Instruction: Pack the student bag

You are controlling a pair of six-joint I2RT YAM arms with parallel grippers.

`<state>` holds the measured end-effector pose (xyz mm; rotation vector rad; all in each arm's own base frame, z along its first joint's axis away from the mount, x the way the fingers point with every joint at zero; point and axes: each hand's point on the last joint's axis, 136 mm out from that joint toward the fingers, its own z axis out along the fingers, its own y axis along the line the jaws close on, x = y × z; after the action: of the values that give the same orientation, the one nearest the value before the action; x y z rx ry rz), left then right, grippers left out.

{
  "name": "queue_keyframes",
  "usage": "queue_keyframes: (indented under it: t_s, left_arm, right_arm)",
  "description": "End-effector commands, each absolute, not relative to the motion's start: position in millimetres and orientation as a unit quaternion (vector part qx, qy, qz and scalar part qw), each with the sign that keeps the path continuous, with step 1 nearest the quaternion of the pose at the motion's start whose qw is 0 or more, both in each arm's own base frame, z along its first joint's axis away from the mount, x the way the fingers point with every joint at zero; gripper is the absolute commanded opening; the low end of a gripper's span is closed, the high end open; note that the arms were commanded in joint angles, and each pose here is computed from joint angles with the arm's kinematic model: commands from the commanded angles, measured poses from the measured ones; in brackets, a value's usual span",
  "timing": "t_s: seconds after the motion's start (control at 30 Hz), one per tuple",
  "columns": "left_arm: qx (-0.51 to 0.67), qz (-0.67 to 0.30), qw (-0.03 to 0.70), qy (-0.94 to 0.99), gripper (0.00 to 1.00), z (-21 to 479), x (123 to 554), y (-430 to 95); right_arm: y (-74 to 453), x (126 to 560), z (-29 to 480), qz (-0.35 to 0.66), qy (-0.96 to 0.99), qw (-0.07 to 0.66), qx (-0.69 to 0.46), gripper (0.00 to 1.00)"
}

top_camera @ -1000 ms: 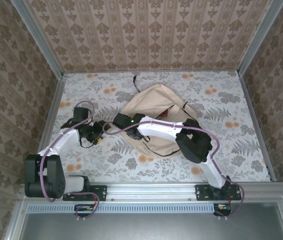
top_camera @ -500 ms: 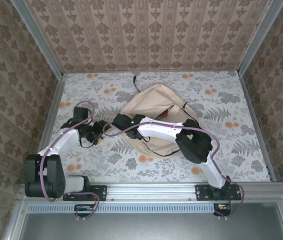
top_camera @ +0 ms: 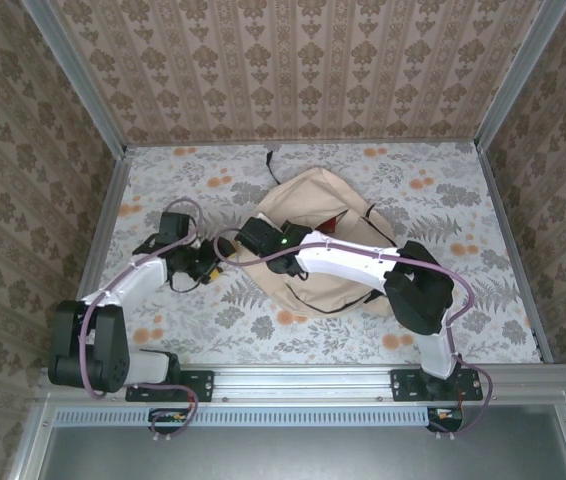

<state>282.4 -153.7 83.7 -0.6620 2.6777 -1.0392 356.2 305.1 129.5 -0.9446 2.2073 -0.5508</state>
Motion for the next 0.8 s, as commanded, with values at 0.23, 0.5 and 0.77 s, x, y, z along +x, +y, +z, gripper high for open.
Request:
queue_keyframes:
  t_s: [0.23, 0.5, 0.77]
  left_arm:
    - [-0.212, -0.439, 0.1, 0.867, 0.49, 104.8, 299.3, -231.1]
    - [-0.207, -0.499, 0.089, 0.837, 0.52, 116.3, 302.2, -274.2]
    - [-0.231, -0.508, 0.066, 0.827, 0.52, 104.3, 302.8, -291.9]
  right_arm:
    - [285.7, 355.3, 186.5, -0.089, 0.881, 0.391, -0.252, 0.0]
    - [281.9, 349.1, 199.1, -0.031, 0.891, 0.39, -0.231, 0.0]
    - [279.3, 347.6, 202.6, 0.001, 0.896, 0.388, -0.216, 0.0]
